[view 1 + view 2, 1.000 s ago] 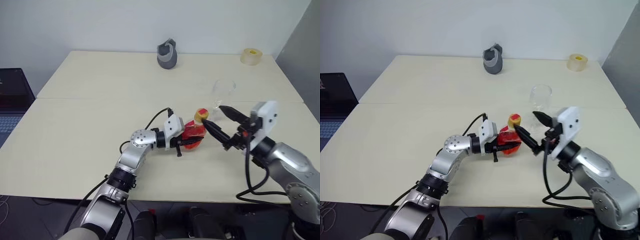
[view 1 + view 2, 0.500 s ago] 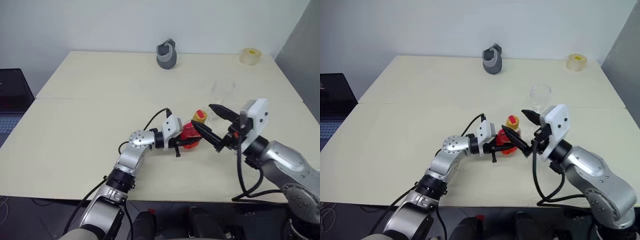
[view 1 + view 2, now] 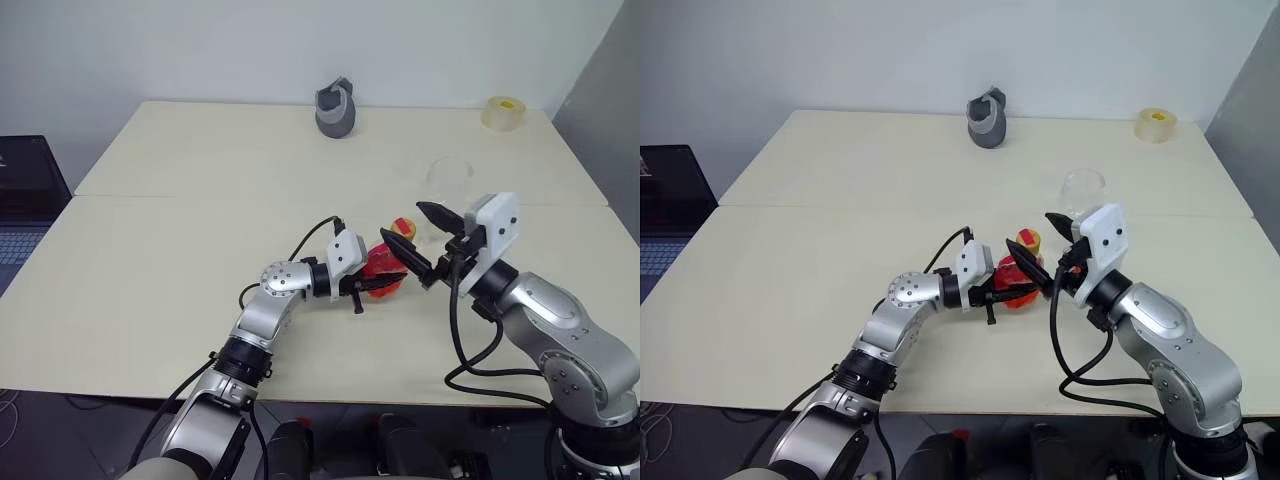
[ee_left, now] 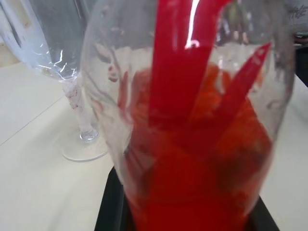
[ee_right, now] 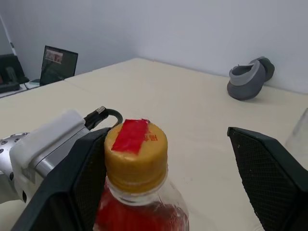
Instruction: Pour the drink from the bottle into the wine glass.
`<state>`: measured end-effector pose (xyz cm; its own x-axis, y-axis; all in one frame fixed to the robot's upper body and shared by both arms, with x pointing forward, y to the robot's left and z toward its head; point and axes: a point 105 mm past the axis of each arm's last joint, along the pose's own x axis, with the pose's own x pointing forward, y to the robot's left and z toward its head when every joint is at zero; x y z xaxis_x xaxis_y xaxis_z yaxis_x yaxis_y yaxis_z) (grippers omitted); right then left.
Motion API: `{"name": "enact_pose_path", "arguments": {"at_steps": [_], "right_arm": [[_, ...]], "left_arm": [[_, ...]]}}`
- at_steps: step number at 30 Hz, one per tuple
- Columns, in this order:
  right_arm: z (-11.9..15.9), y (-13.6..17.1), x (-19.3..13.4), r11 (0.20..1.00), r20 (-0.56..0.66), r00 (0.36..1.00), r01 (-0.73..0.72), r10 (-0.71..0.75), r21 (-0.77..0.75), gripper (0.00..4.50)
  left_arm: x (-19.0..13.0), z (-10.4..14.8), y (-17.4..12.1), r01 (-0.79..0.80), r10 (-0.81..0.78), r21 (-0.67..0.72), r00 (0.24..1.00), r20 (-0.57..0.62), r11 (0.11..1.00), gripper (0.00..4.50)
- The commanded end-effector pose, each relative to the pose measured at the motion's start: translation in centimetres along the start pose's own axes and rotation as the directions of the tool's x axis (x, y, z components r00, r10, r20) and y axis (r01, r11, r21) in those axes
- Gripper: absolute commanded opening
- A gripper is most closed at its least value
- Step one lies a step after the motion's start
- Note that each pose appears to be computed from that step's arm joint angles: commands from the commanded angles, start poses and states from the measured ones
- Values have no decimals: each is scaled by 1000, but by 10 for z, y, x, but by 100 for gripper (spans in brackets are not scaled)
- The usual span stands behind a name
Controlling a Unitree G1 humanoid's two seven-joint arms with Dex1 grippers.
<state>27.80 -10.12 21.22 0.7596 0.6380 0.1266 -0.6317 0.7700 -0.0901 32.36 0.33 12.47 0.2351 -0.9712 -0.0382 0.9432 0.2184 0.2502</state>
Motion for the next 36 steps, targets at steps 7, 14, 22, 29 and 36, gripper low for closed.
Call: {"name": "enact_pose_path", "arguments": {"at_steps": [7, 14, 22, 29, 36], "right_arm": [[10, -29, -36, 996, -31, 996, 78, -79, -45, 405], [19, 3, -29, 994, -37, 996, -89, 87, -57, 405], [20, 10, -2, 995, 11, 995, -97, 98, -36, 405], [16, 8, 5, 993, 14, 993, -115, 114, 4, 405], [20, 6, 10, 990, 35, 989, -142, 141, 16, 345]], "left_arm": [[-5, 18, 8, -56, 57, -15, 996, 71, 998, 77], [-6, 18, 2, -60, 62, -30, 995, 72, 998, 77], [-2, 20, 0, -54, 55, -19, 996, 72, 998, 77], [0, 24, 4, -52, 52, -4, 996, 78, 999, 77], [1, 25, 4, -49, 49, 2, 996, 78, 999, 77]]}}
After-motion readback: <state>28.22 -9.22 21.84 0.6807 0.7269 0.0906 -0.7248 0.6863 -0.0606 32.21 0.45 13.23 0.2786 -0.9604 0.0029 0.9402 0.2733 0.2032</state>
